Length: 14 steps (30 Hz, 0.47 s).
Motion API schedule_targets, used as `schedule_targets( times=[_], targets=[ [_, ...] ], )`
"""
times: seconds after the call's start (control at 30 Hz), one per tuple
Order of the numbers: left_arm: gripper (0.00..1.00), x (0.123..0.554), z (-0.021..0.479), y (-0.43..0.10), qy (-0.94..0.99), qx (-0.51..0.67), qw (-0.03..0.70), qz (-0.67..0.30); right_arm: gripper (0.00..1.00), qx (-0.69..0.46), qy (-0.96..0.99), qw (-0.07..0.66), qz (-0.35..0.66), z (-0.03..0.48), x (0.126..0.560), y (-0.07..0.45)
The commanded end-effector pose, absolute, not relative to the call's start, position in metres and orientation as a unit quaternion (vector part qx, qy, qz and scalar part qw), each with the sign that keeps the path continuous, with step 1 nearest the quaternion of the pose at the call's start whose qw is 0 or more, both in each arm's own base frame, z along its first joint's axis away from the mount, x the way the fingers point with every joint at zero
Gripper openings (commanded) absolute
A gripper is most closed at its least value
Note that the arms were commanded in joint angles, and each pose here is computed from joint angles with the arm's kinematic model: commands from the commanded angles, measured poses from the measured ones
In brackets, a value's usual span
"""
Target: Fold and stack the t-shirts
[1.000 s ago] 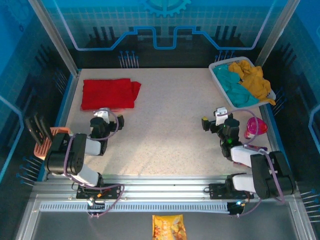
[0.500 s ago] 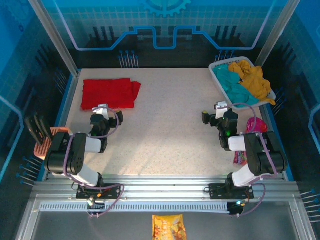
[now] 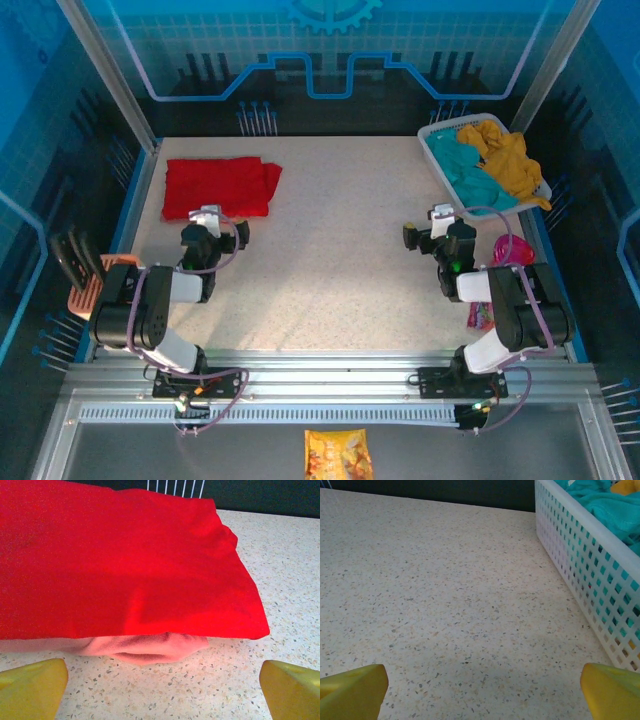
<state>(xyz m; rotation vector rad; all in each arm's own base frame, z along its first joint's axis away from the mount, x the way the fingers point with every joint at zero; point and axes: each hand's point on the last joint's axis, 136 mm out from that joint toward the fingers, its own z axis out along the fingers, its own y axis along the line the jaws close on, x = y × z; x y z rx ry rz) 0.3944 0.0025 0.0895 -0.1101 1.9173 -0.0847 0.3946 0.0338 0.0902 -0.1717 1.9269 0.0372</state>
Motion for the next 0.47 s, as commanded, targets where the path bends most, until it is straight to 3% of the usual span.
schedule_targets(
  times=[0.0,0.43],
  targets=[
    [0.99,0.399,0.0962,-0.0039,0.814,-0.031,0.579,-0.042,1.0,-0.077,0.814,0.576,0.02,0.0973,0.3989,0.0346],
    [0.99,0.3985,0.0956,-0.0039,0.814,-0.031,0.578,-0.043,1.0,-0.071,0.814,0.576,0.015,0.0975,0.3992,0.0323]
  ],
)
